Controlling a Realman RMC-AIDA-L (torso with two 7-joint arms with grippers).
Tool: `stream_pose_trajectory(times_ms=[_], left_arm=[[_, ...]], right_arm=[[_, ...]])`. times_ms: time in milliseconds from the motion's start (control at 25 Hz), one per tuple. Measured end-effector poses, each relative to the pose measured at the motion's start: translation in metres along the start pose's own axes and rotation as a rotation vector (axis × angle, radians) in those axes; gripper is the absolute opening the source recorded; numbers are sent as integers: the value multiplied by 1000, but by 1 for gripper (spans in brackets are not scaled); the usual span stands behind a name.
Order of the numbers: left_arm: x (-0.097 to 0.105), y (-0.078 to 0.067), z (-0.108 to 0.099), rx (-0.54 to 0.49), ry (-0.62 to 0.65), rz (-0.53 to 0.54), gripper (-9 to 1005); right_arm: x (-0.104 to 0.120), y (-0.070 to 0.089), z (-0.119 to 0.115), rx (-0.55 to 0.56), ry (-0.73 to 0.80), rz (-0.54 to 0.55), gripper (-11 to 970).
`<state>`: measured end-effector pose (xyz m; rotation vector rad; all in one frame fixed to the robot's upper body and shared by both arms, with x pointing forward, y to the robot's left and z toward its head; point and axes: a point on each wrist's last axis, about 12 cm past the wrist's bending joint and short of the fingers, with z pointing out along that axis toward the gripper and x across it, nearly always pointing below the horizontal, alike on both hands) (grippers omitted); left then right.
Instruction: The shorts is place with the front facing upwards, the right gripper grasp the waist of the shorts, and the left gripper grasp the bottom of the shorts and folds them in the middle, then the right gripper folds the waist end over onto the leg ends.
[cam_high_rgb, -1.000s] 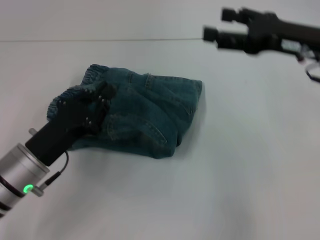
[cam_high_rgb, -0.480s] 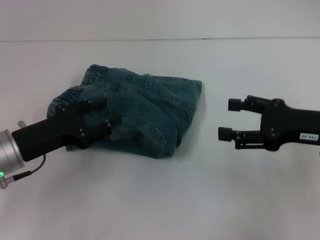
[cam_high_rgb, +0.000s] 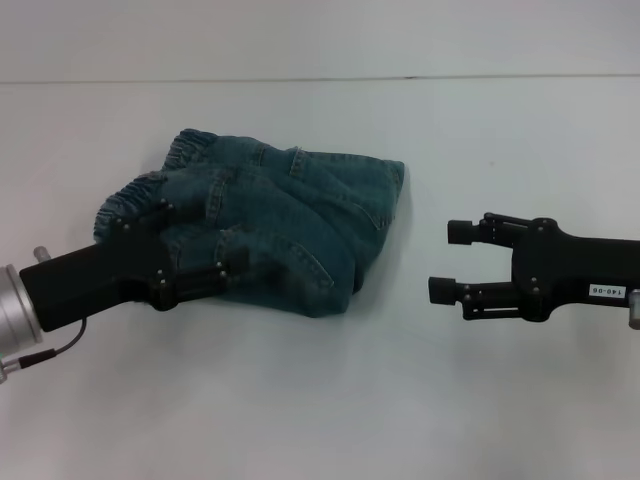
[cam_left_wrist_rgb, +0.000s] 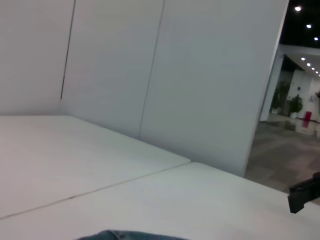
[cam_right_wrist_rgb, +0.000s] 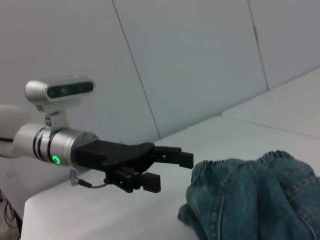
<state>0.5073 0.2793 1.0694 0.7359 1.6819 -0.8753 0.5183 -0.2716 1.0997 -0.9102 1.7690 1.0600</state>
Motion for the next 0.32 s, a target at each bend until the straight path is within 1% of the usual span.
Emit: stream_pose_trajectory(times_ms=[200,320], left_arm=[[-1,0,-1,14,28,-17,949],[-3,0,-2,16,31,-22,949]], right_arm=[[1,-2,4,3,22,-1,958],[0,-3,4,9,25,0,958]])
